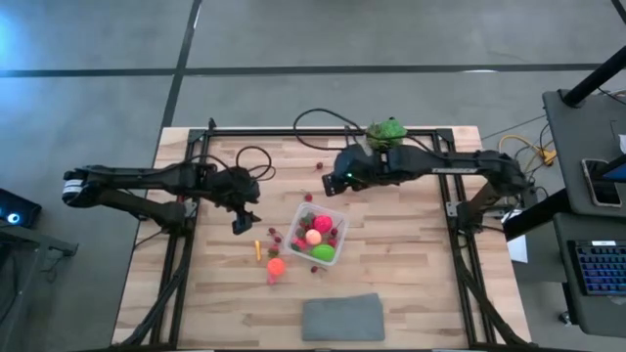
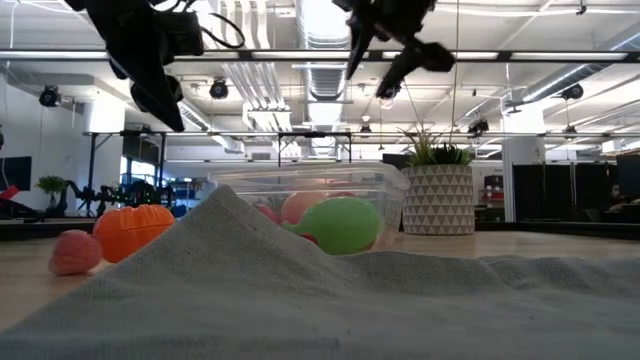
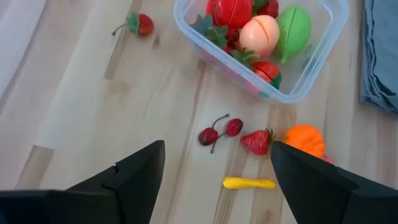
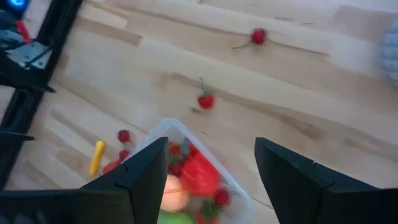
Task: Pick and placing Produce into tupperware
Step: Put the red cherry into the transparent container
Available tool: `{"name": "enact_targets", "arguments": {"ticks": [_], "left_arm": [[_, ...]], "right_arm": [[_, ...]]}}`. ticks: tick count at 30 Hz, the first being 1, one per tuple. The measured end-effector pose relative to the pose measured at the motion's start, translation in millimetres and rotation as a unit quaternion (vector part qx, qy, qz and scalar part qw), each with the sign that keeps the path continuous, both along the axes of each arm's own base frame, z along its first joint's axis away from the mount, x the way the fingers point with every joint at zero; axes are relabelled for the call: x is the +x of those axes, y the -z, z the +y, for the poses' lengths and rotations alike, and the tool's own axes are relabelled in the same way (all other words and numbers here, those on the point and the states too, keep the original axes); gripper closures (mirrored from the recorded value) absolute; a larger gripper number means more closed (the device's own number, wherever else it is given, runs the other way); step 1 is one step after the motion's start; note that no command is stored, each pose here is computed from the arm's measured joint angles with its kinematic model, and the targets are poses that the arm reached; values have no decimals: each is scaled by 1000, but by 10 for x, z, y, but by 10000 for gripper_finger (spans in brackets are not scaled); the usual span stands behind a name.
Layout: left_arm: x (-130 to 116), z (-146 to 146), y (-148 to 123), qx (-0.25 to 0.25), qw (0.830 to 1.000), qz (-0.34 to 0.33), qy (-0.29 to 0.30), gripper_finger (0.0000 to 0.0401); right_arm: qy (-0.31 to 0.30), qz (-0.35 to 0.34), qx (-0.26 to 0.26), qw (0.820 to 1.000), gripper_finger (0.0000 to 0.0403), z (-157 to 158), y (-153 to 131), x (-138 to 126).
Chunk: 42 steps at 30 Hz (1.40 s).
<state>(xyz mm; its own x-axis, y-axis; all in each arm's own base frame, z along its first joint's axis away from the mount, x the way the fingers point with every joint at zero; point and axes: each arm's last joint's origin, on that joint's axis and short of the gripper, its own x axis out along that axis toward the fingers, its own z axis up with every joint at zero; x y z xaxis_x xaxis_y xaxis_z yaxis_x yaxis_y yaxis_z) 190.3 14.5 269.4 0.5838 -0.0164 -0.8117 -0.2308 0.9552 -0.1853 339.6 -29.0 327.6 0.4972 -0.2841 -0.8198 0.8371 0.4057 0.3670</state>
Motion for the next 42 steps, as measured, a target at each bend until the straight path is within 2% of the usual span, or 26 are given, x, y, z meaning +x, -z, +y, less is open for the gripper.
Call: {"name": "enact_targets", "arguments": {"ticks": [16, 20, 24, 30, 35, 42], "left_arm": [[-274, -23, 59, -4, 1000, -24, -12, 123], [-329, -22, 43, 5, 999, -34, -18, 123], [-381, -24, 54, 7, 999, -40, -21, 123], [-435, -21, 108, 18, 999, -40, -30, 123], [-452, -19, 121, 22, 998, -39, -33, 123], [-455, -10, 121, 35, 998, -39, -41, 123]], "right_arm": [[-46, 40, 36, 997, 172, -866, 595, 685], [-40, 57, 39, 997, 172, -1105, 746, 869], [-27, 112, 58, 992, 172, -1332, 944, 954], [-41, 184, 82, 979, 172, -1573, 1283, 1053], [-56, 188, 94, 976, 172, -1672, 1433, 1161], [-34, 196, 104, 974, 172, -1839, 1527, 1155]]}}
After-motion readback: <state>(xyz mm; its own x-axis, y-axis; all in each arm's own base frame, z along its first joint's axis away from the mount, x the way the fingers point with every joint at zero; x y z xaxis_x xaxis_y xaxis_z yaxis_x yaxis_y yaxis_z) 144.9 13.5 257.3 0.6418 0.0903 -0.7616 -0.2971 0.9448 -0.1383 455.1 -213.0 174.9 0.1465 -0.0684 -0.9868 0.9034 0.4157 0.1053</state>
